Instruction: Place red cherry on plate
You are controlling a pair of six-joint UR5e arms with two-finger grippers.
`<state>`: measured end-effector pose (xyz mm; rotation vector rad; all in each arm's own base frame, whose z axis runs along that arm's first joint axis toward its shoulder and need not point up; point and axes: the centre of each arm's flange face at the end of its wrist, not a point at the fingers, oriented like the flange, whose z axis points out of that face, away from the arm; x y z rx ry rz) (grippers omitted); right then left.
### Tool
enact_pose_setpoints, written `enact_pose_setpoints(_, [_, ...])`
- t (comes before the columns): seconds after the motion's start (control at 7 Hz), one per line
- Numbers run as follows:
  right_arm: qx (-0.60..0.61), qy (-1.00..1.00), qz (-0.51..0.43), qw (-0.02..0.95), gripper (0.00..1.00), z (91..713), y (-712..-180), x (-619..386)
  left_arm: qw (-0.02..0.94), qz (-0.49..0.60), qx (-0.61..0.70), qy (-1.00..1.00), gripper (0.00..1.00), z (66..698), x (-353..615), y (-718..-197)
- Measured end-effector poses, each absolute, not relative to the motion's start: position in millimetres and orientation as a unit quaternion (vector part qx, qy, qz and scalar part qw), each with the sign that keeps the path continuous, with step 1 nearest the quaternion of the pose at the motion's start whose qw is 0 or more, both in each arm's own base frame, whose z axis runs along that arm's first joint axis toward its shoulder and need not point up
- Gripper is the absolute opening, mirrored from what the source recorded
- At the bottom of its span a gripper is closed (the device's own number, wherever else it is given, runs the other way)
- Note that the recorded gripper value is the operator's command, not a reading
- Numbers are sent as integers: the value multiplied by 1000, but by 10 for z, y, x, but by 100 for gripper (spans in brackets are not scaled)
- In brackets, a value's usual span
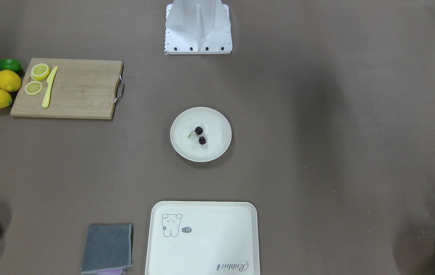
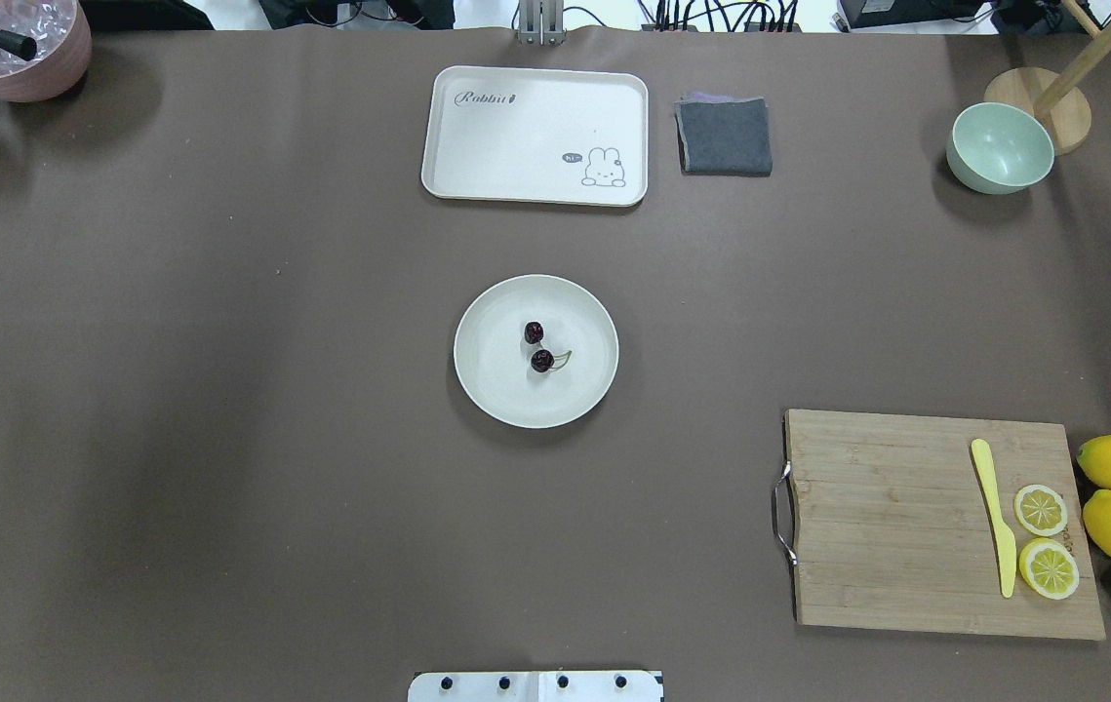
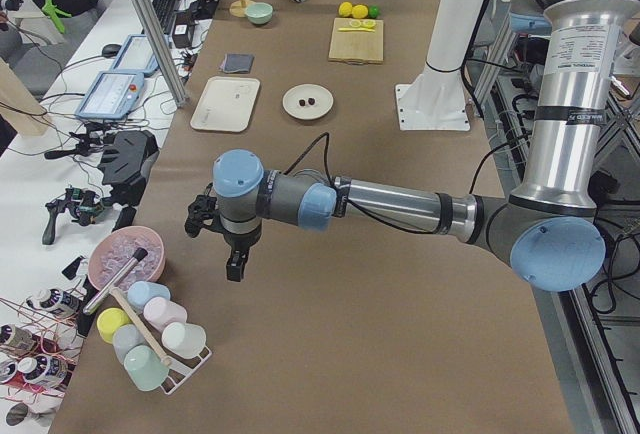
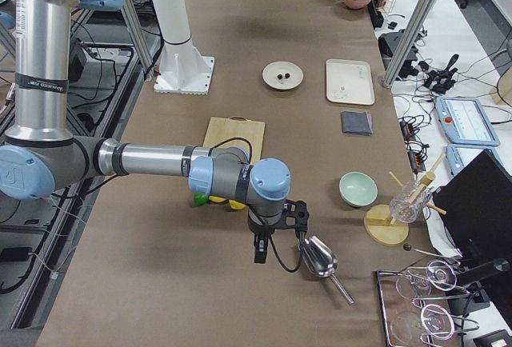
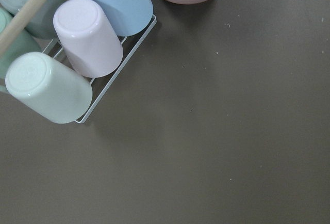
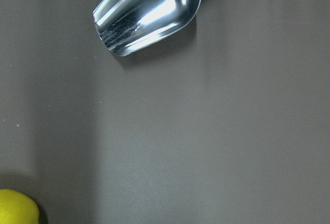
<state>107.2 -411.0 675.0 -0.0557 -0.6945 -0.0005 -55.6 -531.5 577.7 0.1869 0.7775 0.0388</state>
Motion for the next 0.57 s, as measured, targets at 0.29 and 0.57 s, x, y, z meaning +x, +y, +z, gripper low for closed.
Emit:
enact_pose_setpoints(0.29, [-33, -342, 8, 939, 100, 6822, -4002, 1118, 921, 17, 83, 380, 98, 5863, -540, -5211])
enact_pose_setpoints(0.57, [-27, -343, 13, 939, 100, 6787, -4003, 1166, 921, 17, 79, 380, 98, 5907, -532, -5171])
